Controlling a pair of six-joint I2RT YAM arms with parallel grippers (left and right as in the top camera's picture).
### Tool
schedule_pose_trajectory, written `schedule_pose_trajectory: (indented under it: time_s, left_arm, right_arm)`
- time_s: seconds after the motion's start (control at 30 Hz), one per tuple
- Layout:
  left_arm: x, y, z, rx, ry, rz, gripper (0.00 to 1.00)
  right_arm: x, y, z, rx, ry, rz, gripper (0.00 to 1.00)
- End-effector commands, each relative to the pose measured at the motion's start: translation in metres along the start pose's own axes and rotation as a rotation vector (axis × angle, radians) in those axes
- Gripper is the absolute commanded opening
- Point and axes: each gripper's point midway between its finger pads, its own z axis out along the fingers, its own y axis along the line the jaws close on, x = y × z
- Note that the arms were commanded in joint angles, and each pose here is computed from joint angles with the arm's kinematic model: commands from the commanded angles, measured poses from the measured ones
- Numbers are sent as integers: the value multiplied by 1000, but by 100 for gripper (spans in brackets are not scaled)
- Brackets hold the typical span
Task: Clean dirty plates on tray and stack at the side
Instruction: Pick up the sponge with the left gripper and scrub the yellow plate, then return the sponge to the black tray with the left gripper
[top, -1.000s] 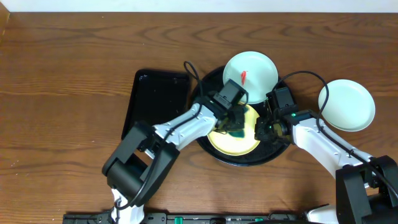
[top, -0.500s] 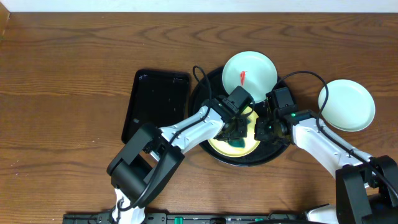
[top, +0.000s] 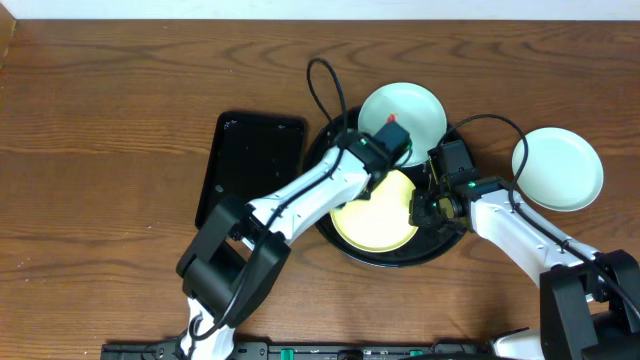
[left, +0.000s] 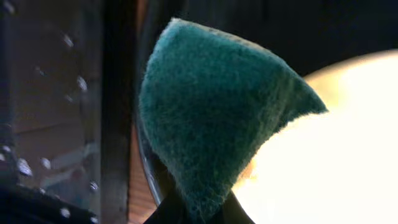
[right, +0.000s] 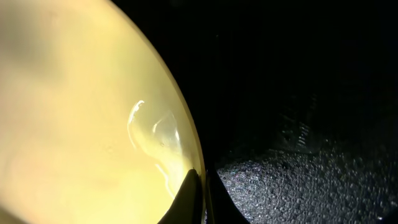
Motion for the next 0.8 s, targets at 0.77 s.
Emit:
schedule_pose_trajectory:
  time_s: [0.77]
  left_arm:
    - [-3, 166, -2, 254, 217, -256, 31]
  right_arm:
    - [-45, -6, -122, 184, -369, -234, 1]
